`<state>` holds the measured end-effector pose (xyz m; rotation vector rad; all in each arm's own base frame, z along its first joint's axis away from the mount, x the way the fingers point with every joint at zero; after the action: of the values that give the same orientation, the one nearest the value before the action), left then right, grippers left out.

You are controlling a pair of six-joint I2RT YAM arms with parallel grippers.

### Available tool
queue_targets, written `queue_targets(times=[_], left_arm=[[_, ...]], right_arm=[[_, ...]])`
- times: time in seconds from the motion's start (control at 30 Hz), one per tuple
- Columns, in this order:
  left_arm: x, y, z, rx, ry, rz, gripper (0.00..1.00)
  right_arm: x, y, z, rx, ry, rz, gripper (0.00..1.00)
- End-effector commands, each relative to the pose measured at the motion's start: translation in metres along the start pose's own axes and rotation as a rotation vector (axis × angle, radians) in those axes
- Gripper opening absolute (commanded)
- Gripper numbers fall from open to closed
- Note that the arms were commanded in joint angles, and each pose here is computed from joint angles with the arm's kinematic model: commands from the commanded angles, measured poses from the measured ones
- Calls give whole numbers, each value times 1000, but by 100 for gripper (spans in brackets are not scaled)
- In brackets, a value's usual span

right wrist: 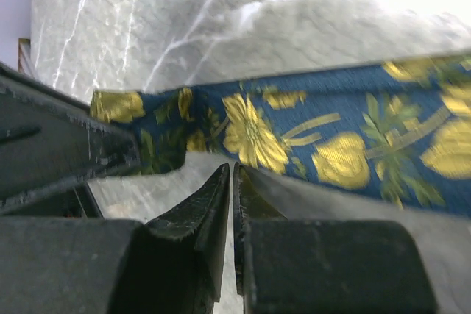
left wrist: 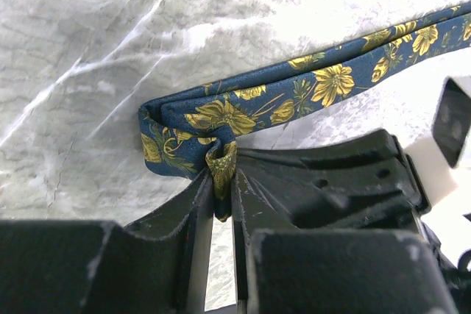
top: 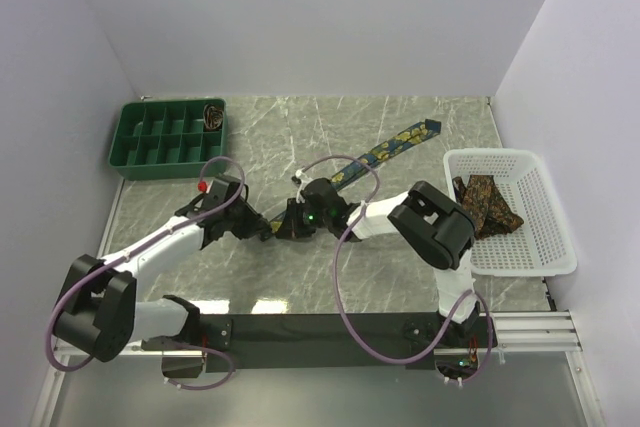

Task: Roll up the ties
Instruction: Roll the tie

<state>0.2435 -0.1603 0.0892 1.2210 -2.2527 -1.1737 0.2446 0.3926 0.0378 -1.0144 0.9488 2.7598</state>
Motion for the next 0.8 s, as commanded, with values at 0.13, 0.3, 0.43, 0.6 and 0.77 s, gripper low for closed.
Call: queue_targets(times=[0.13, 0.3, 0.43, 0.6, 0.77], left_arm=[[-7, -4, -25, 49, -36, -30, 21], [-5, -11, -29, 46, -45, -20, 24], [-5, -13, -36, 54, -54, -20, 24], [-5, -16, -45, 61, -62, -14, 23], [-3, -21, -49, 66, -66, -7, 29]], right_arm=[[-41, 28, 7, 35, 66, -193, 16], [-43, 36, 5, 41, 102, -235, 23], [-44, 38, 5, 40, 110, -254, 23], [-45, 41, -1, 66, 107, -280, 23], [-46, 46, -7, 84, 96, -307, 24]])
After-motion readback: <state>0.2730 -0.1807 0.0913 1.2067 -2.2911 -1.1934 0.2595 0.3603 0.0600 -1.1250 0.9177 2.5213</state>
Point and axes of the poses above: each gripper's point midway between its finger pads, its own y axis back along the fingers, its own z axis along the line the jaws close on, x = y × z, the point moved 3 cm from there along y, back along the fingers, and after that the axes turned 10 degrees about y, right-handed, at the moved point
